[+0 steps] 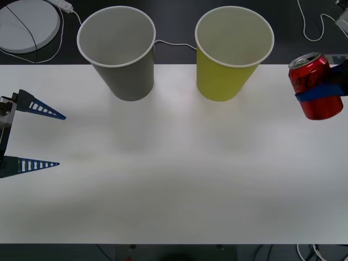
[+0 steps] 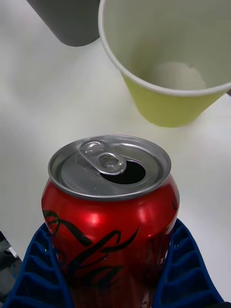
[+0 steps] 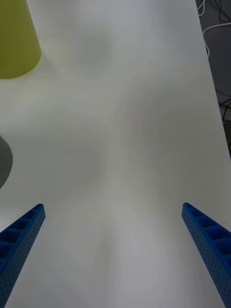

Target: Put the can into the green bin and the plastic bottle into the gray bin

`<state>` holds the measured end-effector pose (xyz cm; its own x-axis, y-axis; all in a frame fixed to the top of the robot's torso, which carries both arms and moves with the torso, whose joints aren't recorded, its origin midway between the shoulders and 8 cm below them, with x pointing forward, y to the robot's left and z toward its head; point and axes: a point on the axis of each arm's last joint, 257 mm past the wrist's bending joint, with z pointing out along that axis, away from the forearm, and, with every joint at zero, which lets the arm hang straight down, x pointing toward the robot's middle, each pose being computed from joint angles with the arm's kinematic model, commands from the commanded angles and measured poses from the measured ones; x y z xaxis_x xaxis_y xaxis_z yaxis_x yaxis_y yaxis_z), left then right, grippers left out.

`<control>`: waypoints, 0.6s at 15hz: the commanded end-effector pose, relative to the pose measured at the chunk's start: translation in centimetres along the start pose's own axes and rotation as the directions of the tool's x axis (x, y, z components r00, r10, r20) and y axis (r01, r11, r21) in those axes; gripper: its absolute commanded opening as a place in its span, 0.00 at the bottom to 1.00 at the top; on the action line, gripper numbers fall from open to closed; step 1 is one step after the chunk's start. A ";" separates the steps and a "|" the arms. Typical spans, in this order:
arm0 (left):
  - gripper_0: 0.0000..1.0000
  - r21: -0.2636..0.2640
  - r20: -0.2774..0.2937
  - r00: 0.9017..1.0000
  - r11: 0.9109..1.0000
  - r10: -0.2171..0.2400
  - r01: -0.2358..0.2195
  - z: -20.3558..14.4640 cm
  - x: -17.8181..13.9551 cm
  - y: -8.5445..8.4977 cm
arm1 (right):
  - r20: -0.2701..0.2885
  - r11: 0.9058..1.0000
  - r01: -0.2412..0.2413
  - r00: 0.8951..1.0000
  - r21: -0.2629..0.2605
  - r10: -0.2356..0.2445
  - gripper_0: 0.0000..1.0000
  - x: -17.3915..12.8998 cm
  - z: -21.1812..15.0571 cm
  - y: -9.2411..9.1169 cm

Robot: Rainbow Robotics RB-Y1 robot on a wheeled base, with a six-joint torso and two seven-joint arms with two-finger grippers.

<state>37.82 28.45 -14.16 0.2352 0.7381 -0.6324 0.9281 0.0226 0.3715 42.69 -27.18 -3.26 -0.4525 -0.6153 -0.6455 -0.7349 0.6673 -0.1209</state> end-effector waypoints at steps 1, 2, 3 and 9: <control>1.00 0.000 0.000 1.000 1.000 0.000 0.000 0.0 0.0 0.0 | -0.034 0.999 0.029 0.999 0.025 -0.029 0.00 -2.0 -1.3 -1.4; 1.00 0.000 0.000 1.000 1.000 0.000 0.000 0.0 0.0 0.0 | -0.044 0.999 0.041 0.998 0.034 -0.040 0.00 -3.2 -1.2 -2.0; 1.00 0.000 0.000 1.000 1.000 0.000 0.000 0.0 0.0 0.0 | -0.056 0.998 0.046 0.997 0.041 -0.043 0.00 -4.3 -0.9 -2.7; 1.00 0.000 0.000 1.000 1.000 0.000 0.000 0.0 0.0 0.0 | -0.107 0.992 0.063 0.993 0.105 -0.052 0.00 -11.6 2.7 -5.9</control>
<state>37.82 28.45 -14.16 0.2352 0.7381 -0.6324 0.9281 0.0226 0.3715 52.78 -23.33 2.78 -0.4620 -0.6862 -0.5619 -0.7099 0.6659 -0.2294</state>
